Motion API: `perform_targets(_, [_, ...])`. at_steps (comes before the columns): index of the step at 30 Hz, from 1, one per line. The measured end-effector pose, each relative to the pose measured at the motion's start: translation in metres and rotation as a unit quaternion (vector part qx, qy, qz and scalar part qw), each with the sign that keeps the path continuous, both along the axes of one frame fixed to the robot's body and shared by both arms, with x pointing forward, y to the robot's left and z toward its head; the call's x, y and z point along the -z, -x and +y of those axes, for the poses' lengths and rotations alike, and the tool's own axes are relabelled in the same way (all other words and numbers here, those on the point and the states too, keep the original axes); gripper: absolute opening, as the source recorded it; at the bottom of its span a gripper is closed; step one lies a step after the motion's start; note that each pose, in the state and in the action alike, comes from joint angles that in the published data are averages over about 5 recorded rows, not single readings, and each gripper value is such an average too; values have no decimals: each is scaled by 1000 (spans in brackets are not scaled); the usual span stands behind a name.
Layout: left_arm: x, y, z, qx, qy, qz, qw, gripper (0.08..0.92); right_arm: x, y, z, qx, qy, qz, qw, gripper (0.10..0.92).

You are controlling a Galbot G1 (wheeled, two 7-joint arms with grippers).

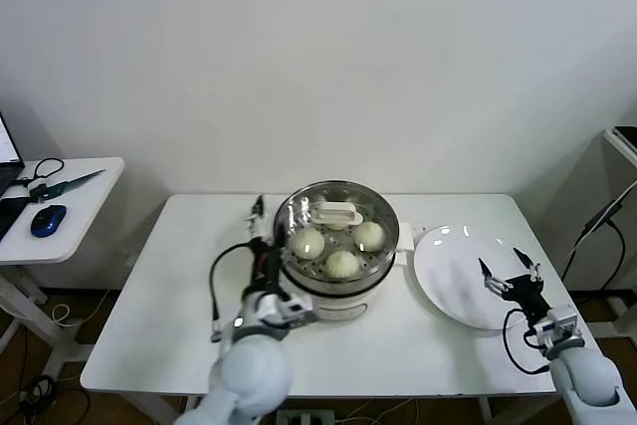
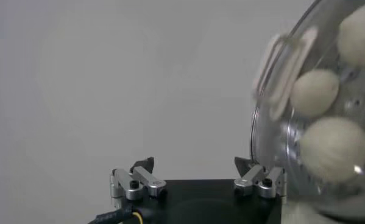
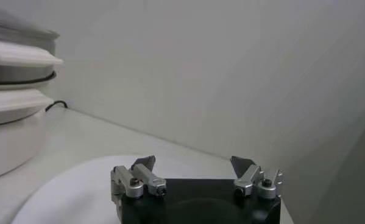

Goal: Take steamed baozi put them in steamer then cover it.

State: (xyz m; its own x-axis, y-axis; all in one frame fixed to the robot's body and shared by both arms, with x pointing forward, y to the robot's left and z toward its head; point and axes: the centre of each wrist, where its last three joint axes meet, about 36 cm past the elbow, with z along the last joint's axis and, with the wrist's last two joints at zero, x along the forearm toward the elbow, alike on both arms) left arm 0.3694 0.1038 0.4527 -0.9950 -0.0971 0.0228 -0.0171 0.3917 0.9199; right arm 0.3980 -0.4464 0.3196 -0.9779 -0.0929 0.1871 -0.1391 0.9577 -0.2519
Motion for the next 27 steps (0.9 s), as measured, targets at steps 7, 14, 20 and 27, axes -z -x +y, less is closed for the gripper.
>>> perform_targets(7, [15,2,56,-3,115,14,993,823,-2,2,8,-1,-14,-8,1000,823])
perform_targets(14, [39,8,106,22,262,-7,965,823,-6,5,15,-8,-22,-14,1000,823])
perform_targets(20, [64,21,139,29,363,-9,931,823,-9,9,18,-17,-23,-17,999,823])
perform_targets(27, [82,37,154,32,439,-6,898,823,-9,13,16,-16,-31,-22,999,823])
